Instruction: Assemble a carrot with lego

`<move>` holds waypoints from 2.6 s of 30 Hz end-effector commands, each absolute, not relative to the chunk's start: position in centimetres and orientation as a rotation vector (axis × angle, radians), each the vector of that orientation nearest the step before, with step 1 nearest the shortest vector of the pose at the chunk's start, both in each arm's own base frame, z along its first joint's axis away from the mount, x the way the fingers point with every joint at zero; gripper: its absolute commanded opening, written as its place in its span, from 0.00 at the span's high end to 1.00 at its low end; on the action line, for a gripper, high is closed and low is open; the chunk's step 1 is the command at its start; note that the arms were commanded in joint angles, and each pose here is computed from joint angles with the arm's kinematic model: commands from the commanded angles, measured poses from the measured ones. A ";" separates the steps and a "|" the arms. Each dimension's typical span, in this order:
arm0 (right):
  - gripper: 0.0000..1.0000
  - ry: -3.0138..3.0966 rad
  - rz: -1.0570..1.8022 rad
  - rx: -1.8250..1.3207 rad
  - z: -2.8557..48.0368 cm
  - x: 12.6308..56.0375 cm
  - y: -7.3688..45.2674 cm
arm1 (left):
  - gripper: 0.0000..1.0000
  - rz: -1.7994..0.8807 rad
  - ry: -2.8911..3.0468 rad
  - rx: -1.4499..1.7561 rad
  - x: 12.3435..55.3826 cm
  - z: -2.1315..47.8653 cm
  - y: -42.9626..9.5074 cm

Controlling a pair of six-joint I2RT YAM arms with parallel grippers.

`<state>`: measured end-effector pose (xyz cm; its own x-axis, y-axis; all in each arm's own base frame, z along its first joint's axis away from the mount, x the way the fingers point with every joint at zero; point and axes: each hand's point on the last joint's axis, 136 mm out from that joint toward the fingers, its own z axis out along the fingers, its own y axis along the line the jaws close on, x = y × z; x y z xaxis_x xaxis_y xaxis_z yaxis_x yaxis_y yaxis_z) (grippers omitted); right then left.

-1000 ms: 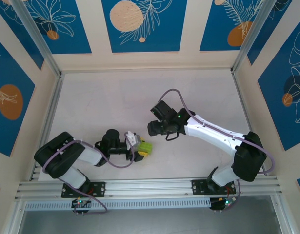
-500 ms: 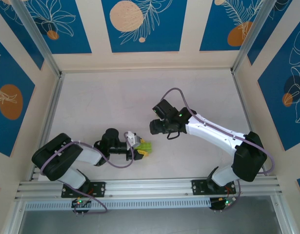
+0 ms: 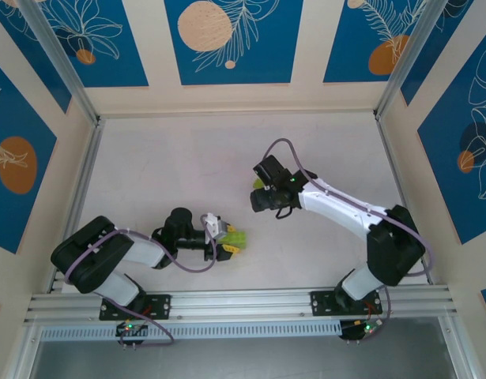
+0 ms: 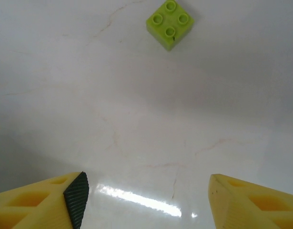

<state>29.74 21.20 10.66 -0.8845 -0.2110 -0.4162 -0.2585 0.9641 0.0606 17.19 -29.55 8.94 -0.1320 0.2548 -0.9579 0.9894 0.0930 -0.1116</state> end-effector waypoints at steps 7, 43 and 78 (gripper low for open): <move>0.30 2.849 0.124 -0.037 7.4 36.2 22.1 | 0.53 -1.125 1.492 1.312 17.1 9.4 -29.9; 0.45 2.908 0.129 0.325 3.3 41.6 24.3 | 0.56 -1.121 1.519 1.314 17.5 8.9 -30.1; 0.71 2.891 0.099 -0.045 11.7 31.8 23.1 | 0.61 -1.131 1.525 1.321 17.4 8.6 -30.1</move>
